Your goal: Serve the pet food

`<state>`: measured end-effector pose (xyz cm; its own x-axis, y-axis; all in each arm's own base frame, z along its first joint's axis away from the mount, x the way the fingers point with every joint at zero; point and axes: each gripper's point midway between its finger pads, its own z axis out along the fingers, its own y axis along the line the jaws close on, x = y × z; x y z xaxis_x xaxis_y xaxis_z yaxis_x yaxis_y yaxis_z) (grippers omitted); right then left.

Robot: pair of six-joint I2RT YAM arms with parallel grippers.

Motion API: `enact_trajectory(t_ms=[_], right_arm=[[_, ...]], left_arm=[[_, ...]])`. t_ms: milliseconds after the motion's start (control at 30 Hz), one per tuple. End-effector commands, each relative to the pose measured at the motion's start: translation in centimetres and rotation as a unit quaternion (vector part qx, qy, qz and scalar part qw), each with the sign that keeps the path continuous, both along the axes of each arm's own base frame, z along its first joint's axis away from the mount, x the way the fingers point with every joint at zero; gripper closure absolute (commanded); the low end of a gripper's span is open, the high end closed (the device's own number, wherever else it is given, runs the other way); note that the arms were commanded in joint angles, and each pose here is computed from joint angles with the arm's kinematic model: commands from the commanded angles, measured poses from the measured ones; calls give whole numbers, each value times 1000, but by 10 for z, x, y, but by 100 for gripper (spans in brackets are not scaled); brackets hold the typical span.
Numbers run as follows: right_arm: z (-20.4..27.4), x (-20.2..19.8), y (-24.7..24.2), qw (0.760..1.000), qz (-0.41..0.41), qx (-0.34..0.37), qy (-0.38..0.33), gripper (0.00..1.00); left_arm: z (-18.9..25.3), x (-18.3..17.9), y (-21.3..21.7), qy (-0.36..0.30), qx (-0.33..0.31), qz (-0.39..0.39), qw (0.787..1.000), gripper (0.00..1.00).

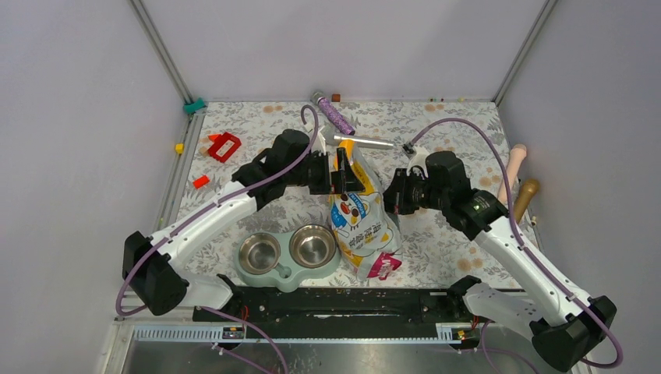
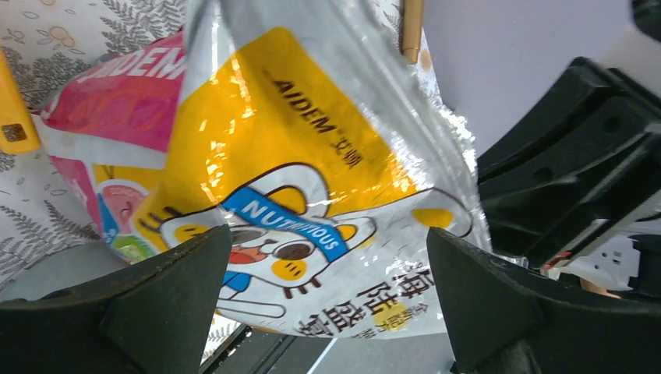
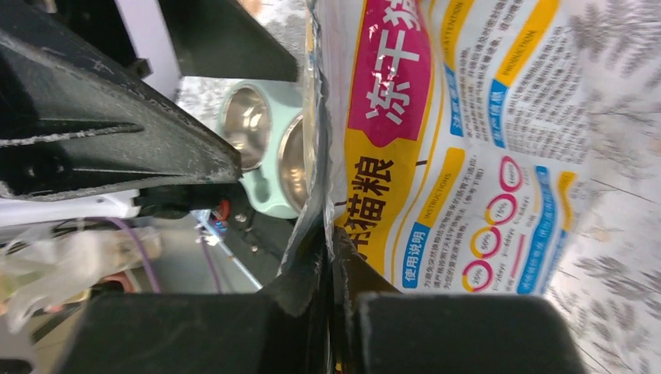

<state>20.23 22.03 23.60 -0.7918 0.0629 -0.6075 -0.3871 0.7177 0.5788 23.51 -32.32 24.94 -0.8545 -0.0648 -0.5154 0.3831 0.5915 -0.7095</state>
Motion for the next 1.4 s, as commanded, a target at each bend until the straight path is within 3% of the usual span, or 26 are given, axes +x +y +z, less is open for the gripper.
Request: enact_trajectory(t_ms=[0,100,267,433,933,1133,1367], right_arm=[[60,-9,44,981,80,171,-46,100],[69,-16,53,970,106,212,-43,100],[73,-11,47,973,85,203,-66,100],[79,-11,39,974,71,193,-91,100],[72,-14,40,979,65,173,-83,100],[71,-15,38,981,62,163,-89,100],[70,-11,28,984,39,128,-115,100]], left_arm=[[45,-13,-7,-23,-59,-27,998,1],[51,-18,-7,-18,-70,-31,997,1],[69,-23,-6,-29,-84,-27,996,1],[60,-19,3,-34,-10,25,999,1],[30,-22,-21,-42,133,53,989,2],[20,-18,-12,-65,190,81,976,14],[15,-17,-12,-87,236,95,963,38]])
